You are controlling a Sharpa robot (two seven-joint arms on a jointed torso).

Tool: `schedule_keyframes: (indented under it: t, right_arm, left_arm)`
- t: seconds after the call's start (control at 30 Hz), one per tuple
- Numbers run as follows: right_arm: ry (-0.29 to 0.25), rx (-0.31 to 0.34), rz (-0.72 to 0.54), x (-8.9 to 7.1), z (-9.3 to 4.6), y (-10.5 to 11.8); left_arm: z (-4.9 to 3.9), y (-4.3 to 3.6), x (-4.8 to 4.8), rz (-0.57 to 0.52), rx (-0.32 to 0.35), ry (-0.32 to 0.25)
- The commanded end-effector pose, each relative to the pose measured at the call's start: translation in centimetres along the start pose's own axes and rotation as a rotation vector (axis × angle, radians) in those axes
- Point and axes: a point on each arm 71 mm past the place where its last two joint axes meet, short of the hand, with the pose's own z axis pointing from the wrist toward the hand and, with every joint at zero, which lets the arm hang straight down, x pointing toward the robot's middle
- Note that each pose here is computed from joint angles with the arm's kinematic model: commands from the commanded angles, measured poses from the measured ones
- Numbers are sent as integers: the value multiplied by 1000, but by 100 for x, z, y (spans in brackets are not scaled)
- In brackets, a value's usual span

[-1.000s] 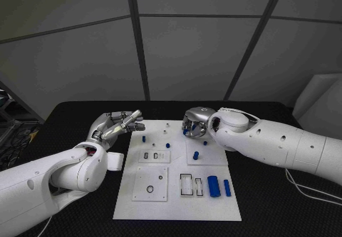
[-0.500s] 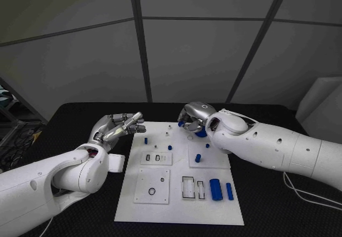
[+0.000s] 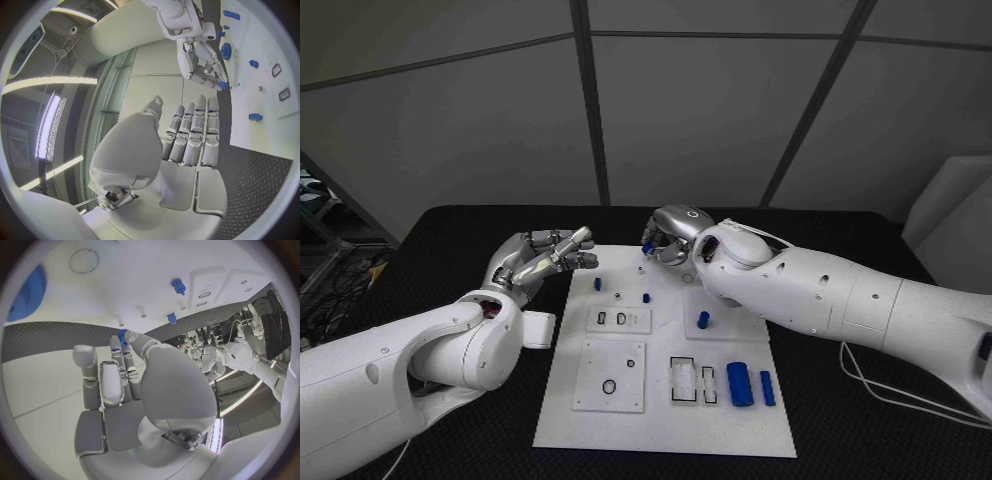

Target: Assemble the parts on the task board

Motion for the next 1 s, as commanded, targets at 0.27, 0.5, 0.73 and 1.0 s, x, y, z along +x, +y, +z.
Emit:
schedule_keyframes:
  t: [0.27, 0.5, 0.73, 1.0]
  right_arm:
    - [59, -7, 8, 60, 67, 24]
    - [89, 3, -4, 88, 77, 23]
    - [82, 44, -31, 85, 81, -9]
    - [59, 79, -54, 66, 78, -40]
  left_arm:
    - [11, -14, 19, -2, 6, 11]
    - [11, -15, 17, -2, 6, 11]
    - [9, -17, 12, -2, 6, 10]
    - [9, -18, 5, -1, 6, 9]
